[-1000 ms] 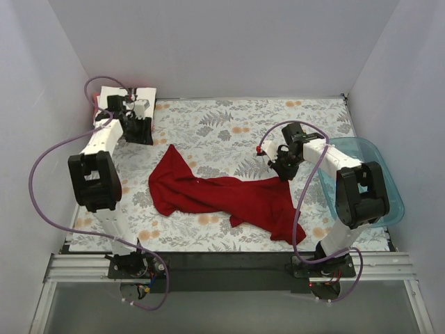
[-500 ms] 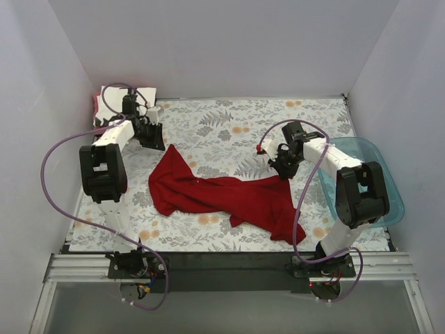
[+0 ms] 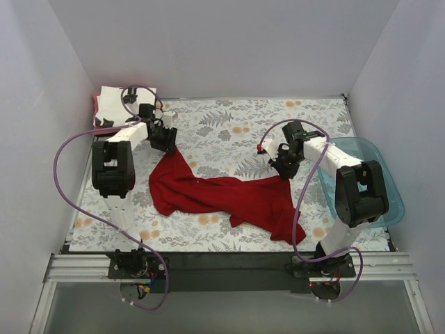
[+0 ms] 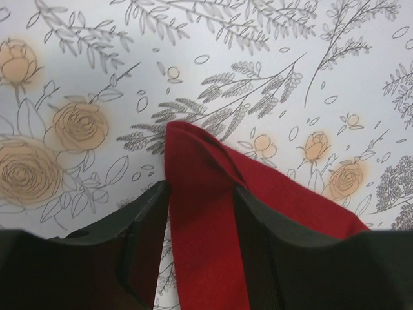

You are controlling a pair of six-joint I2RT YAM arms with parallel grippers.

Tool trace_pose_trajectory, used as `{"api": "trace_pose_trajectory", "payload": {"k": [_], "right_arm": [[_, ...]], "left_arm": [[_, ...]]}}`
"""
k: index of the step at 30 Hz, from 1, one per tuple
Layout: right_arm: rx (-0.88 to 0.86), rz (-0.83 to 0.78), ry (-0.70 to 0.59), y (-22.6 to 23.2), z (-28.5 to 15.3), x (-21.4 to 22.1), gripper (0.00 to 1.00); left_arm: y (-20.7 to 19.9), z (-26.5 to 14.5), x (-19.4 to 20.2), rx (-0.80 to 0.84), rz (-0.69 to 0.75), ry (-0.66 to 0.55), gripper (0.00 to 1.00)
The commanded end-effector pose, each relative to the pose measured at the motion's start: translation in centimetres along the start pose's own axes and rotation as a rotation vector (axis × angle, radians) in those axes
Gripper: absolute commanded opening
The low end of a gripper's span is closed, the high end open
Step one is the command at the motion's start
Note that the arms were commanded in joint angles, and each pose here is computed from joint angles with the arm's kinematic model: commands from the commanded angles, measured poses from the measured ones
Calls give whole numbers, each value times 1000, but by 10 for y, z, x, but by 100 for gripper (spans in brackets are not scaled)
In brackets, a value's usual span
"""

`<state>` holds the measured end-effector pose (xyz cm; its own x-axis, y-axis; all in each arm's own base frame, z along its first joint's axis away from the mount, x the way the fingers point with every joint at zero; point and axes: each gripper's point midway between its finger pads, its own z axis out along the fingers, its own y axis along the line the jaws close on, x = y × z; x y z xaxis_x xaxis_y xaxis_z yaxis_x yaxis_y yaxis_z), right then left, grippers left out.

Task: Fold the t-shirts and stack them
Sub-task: Flatten the tshirt out

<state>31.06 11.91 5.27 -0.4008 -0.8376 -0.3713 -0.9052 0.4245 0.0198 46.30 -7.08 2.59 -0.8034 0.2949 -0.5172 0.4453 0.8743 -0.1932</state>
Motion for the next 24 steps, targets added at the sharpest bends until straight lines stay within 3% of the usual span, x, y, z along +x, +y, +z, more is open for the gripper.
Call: {"api": "trace_pose_trajectory", "payload": {"k": [1, 15, 24], "right_arm": [[0, 6, -2, -5, -5, -3, 1], [-19, 8, 11, -3, 0, 3, 1], [-18, 14, 13, -5, 0, 5, 1]], "left_arm": [[3, -1, -23, -54, 70, -54, 44], [1, 9, -42, -36, 74, -82, 46], [-4, 28, -19, 2, 58, -16, 45]]}}
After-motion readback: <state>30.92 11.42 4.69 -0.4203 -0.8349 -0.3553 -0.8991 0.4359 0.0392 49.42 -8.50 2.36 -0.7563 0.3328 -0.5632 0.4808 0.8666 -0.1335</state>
